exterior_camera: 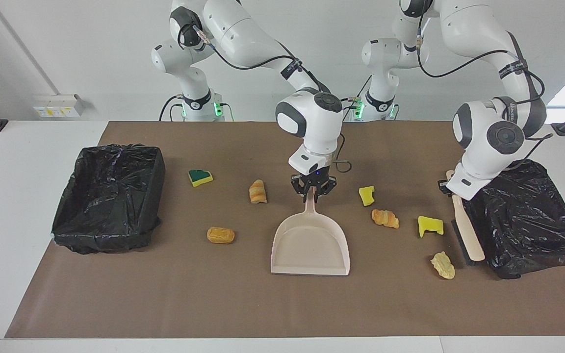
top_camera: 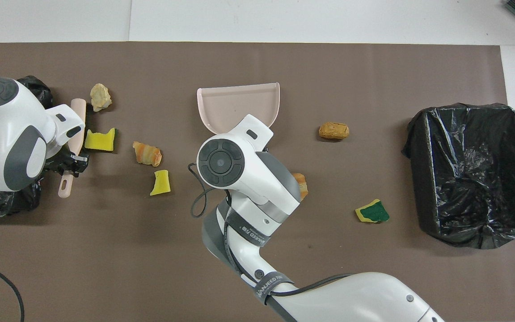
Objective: Sweep and dump trash in bin
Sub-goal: 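Sweep the debris toward the dustpan with the left gripper while the right gripper holds it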
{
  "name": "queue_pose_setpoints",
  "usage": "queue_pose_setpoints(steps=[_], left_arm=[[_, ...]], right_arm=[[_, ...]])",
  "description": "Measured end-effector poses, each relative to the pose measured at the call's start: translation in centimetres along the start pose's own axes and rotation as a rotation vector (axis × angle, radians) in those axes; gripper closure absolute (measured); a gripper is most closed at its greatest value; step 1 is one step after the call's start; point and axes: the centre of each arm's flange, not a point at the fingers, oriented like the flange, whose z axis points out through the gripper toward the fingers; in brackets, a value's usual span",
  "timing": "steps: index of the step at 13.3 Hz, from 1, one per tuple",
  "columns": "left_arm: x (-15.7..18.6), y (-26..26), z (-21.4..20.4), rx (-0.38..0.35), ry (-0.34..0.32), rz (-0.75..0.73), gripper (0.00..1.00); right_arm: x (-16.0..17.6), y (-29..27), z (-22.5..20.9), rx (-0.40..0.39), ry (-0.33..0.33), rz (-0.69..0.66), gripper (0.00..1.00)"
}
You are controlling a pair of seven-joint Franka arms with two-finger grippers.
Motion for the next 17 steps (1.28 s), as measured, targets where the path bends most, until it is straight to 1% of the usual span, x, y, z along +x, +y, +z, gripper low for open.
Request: queue_pose_setpoints(steps=[2,4,6,7,8,10,12,15,17], left_arm=[[-1.2,4.0,-0.4,-0.014,-0.02,-0.012,0.74],[-2.8,8.1,-1.0,-0.038,-0.059,-0.014,0.74],[-4.6,11.8,-2.3,-0.029,-0.082,-0.015,0.74],[-5.6,12.5,-3.2,-0.029,-0.095,-0.01,0.74],[-6.3,12.4,-4.4,-0.031,-0.091,-0.012,0.74],[-7.0,10.4,-7.1,-0.043,-0.038,-0.02,0.74],[-6.0,6.7,-8.3,-0.072,0.035,-0.053,0.74],[-2.9,-0.2,-6.5,-0.105,0.13,-0.101,0.74],[-0.8,-1.8,-4.1,-0.101,0.167,-0.118,0.74]], right_arm=[[1.0,3.1,-1.0,0.007,-0.024,-0.132,0.68],[1.7,6.5,-2.2,0.059,-0.056,-0.259,0.68],[1.7,9.3,-2.7,0.085,-0.064,-0.435,0.68],[1.4,9.9,-2.6,0.089,-0.069,-0.523,0.68],[1.1,10.4,-2.2,0.091,-0.077,-0.611,0.68],[0.8,12.0,-0.8,0.101,-0.101,-0.779,0.68],[0.4,13.2,0.3,0.13,-0.116,-0.917,0.68],[-0.3,13.3,0.3,0.155,-0.112,-1.113,0.68],[-1.1,13.1,0.4,0.167,-0.113,-1.225,0.68]])
